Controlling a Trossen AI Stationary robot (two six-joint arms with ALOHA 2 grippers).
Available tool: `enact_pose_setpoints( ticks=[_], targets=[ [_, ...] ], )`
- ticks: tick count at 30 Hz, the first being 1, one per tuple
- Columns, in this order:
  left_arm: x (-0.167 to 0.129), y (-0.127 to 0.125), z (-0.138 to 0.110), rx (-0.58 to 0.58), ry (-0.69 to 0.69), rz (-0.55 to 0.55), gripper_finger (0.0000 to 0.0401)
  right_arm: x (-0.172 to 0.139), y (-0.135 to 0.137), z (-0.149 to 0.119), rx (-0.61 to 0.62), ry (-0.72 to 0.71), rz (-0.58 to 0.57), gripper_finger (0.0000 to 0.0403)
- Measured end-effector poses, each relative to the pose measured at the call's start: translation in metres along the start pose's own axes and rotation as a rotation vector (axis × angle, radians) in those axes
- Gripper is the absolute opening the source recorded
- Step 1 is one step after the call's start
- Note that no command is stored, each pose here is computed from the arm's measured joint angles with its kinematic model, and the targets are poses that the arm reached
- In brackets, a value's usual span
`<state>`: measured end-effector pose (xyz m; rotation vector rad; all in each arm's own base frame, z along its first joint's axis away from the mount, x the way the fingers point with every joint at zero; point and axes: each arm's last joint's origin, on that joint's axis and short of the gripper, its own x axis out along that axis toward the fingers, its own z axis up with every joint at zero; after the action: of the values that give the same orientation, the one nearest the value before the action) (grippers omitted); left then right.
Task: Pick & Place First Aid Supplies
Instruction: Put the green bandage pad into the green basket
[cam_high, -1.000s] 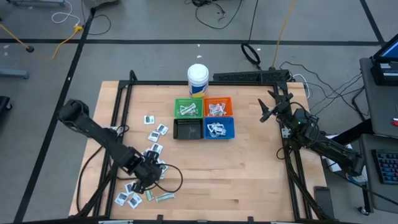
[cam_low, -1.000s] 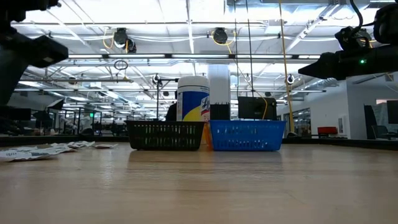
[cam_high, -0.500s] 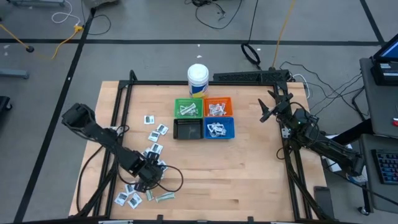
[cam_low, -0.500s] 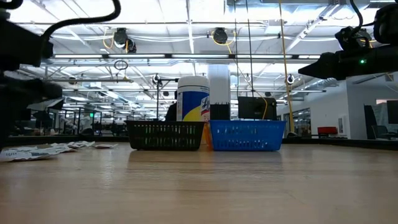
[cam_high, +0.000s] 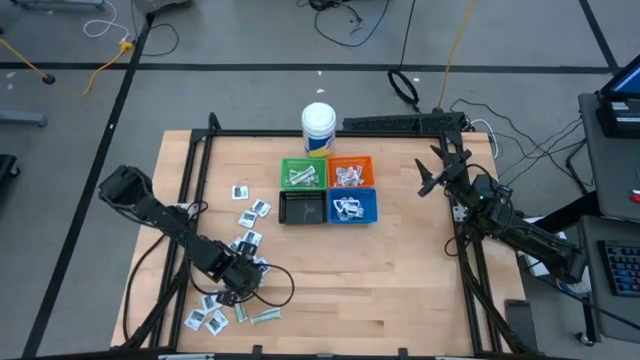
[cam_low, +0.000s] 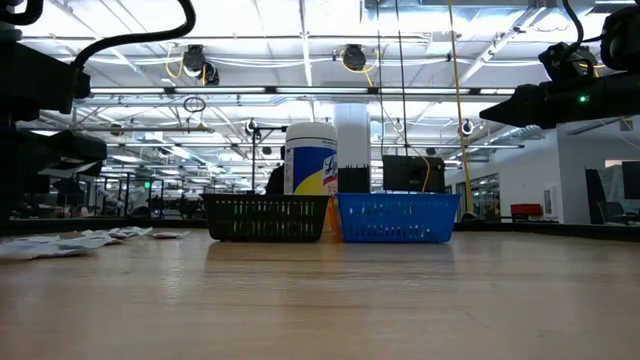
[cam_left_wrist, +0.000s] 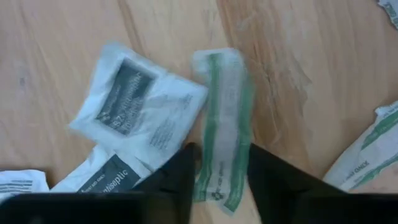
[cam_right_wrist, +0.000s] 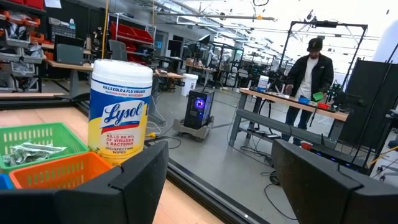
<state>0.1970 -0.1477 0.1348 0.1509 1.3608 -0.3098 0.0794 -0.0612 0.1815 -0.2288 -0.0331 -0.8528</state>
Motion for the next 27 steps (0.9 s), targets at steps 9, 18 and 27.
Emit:
enact_pose_setpoints(
  ticks=[9,18,27],
  targets=[
    [-0.004,0.002,-0.002,-0.01,0.009,-0.003,0.001,0.0,0.0,0.0,0.0,0.0,0.0,0.0279],
    [-0.051,0.005,-0.005,0.018,-0.004,-0.011,0.0004,0.0,0.0,0.0,0.0,0.0,0.0,0.0279],
    [-0.091,0.016,-0.001,0.03,-0.016,0.005,0.0002,0.0,0.0,0.0,0.0,0.0,0.0,0.0279]
  ],
)
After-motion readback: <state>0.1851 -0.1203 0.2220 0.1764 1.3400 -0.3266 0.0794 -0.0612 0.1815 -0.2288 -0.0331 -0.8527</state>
